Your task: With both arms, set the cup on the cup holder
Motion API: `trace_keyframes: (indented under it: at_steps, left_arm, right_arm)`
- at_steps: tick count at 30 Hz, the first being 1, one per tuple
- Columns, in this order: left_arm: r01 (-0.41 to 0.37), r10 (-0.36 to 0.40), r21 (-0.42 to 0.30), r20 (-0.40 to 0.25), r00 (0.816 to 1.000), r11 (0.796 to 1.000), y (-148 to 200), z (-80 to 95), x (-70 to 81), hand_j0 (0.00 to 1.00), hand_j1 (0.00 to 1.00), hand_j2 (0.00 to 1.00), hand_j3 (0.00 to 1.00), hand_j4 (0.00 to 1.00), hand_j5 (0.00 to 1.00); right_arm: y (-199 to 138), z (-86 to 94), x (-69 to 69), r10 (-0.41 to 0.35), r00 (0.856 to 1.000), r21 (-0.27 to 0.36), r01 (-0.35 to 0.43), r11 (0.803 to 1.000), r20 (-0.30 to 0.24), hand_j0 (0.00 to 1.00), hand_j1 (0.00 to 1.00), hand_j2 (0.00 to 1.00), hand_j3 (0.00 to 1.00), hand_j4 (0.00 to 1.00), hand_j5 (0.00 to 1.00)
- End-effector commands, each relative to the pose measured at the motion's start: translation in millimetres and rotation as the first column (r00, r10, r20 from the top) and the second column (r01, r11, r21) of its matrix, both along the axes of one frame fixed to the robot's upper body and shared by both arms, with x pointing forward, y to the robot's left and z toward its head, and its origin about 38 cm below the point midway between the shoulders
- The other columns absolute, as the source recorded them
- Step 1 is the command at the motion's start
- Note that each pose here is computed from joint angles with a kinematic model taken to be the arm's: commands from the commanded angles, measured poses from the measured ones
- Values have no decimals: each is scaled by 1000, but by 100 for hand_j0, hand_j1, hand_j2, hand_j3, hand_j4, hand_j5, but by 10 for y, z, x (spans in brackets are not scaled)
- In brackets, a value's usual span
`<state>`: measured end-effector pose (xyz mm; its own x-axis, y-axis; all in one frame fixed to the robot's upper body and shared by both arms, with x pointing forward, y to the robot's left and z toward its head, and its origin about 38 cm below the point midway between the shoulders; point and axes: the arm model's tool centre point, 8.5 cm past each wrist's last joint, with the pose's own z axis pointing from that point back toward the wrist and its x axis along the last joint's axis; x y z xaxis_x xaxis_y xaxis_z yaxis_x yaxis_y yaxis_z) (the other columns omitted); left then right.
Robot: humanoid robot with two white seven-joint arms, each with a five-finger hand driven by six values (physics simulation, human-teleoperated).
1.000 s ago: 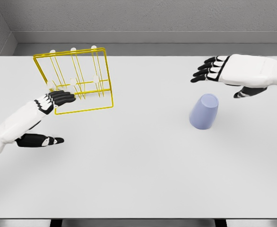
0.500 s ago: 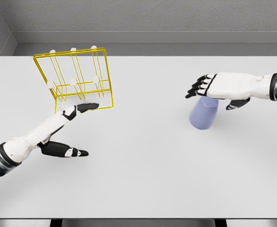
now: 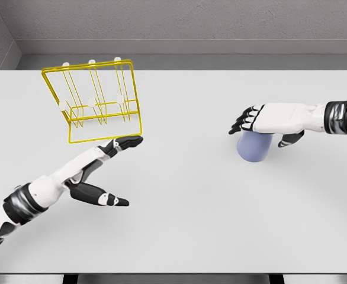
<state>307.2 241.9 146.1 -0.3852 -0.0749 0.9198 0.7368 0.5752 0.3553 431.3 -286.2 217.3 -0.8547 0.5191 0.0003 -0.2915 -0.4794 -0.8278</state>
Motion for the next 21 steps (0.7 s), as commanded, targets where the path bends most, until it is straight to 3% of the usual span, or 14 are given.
trace_keyframes:
  at_steps: [1, 4, 7, 9, 19, 20, 21]
  left_arm:
    - [-4, 3, -12, -59, 998, 1000, -80, -71, 8, 100, 100, 100, 100, 100, 100]
    - [-21, 23, 18, -147, 989, 1000, -123, -205, 15, 100, 100, 100, 100, 100, 100]
    - [-33, 39, 37, -177, 983, 999, -114, -238, 30, 100, 100, 100, 100, 100, 100]
    - [-36, 42, 35, -184, 982, 999, -109, -243, 33, 100, 100, 100, 100, 100, 100]
    - [-50, 57, 36, -229, 972, 998, -131, -286, 51, 100, 100, 100, 100, 100, 100]
    - [-50, 58, 39, -233, 971, 998, -145, -292, 56, 100, 100, 100, 100, 100, 100]
    - [-51, 58, 35, -239, 969, 998, -165, -306, 55, 100, 100, 100, 100, 100, 100]
  right_arm:
    - [0, 1, 1, -3, 1000, 4, 3, 1000, -2, 98, 98, 98, 98, 98, 98]
    - [46, -25, 12, 7, 1000, -13, -7, 1000, 9, 92, 92, 92, 92, 92, 92]
    - [50, -30, 14, 8, 1000, -19, -8, 1000, 12, 83, 83, 83, 83, 83, 83]
    - [57, -30, 14, 9, 1000, -16, -9, 1000, 11, 76, 76, 76, 76, 76, 76]
    - [48, -40, 18, 9, 1000, -35, -8, 999, 19, 67, 67, 67, 67, 67, 67]
    - [62, -42, 19, 11, 1000, -31, -10, 999, 18, 60, 60, 60, 60, 60, 60]
    - [65, -34, 19, 12, 1000, -29, -11, 1000, 20, 60, 60, 60, 60, 60, 60]
